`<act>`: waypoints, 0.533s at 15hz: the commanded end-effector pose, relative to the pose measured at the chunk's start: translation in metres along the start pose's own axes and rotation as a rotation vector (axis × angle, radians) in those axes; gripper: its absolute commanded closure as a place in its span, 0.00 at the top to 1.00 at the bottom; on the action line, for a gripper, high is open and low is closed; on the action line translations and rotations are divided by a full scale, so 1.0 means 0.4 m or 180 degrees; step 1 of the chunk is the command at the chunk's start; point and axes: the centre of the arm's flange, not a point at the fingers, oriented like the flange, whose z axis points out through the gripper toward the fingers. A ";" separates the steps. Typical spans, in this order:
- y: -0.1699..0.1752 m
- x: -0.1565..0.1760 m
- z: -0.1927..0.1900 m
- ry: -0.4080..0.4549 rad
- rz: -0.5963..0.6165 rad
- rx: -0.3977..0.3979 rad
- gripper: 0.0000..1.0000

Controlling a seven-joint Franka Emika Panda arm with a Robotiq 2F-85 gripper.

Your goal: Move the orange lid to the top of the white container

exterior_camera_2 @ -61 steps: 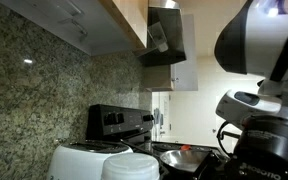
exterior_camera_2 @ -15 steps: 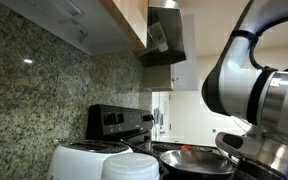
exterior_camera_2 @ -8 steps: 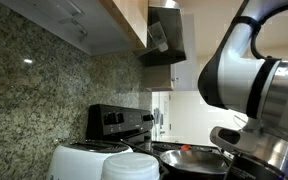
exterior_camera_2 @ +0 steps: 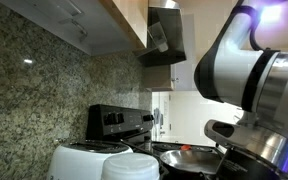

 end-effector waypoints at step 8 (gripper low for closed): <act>-0.049 0.015 0.011 0.0059 0.0023 -0.0108 0.75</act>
